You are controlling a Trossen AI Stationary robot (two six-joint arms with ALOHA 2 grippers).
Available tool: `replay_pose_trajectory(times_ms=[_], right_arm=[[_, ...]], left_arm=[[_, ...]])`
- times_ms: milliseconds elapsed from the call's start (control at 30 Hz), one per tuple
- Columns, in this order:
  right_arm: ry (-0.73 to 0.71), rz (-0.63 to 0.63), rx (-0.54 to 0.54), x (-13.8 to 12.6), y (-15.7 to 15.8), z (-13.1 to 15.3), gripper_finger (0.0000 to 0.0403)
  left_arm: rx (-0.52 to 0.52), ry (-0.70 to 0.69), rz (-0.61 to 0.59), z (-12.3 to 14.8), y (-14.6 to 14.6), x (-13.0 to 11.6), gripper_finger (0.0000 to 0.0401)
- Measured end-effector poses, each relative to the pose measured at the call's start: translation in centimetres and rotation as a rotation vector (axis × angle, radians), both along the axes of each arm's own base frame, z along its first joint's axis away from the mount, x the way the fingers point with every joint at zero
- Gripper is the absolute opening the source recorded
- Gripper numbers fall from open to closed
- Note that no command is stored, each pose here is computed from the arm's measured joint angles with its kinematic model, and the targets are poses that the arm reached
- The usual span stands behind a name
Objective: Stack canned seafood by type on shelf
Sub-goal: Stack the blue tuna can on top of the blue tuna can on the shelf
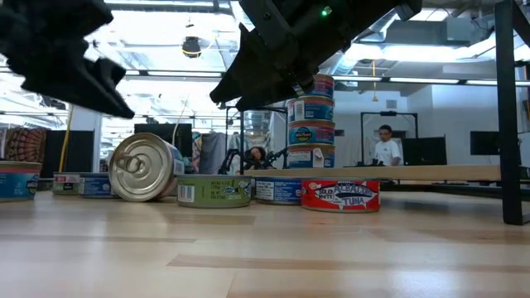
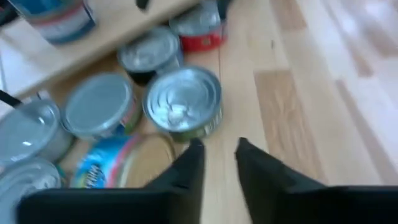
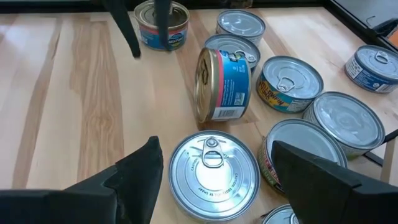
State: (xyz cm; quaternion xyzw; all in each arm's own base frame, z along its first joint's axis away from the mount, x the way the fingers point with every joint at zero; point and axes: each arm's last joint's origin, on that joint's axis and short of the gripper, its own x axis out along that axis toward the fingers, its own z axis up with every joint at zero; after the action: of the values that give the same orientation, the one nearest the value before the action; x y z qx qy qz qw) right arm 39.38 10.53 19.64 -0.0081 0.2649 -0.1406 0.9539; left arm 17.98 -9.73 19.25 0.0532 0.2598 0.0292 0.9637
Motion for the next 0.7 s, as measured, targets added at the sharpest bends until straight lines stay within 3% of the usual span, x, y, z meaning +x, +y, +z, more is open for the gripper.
replay_pose_trajectory(times_ms=[200,300,700], right_arm=[[0.000,0.000,0.000,0.0,0.0,0.0,0.0327],[-0.003,0.000,0.001,0.0,0.0,0.0,0.0327],[0.004,0.026,0.028,0.0,0.1,0.0,0.0327]], left_arm=[[0.065,-0.033,0.090,0.8,1.7,0.3,0.0221],[0.056,0.002,0.122,0.6,3.2,0.8,0.0260],[-0.129,0.157,0.066,-1.1,8.3,1.4,0.0277]])
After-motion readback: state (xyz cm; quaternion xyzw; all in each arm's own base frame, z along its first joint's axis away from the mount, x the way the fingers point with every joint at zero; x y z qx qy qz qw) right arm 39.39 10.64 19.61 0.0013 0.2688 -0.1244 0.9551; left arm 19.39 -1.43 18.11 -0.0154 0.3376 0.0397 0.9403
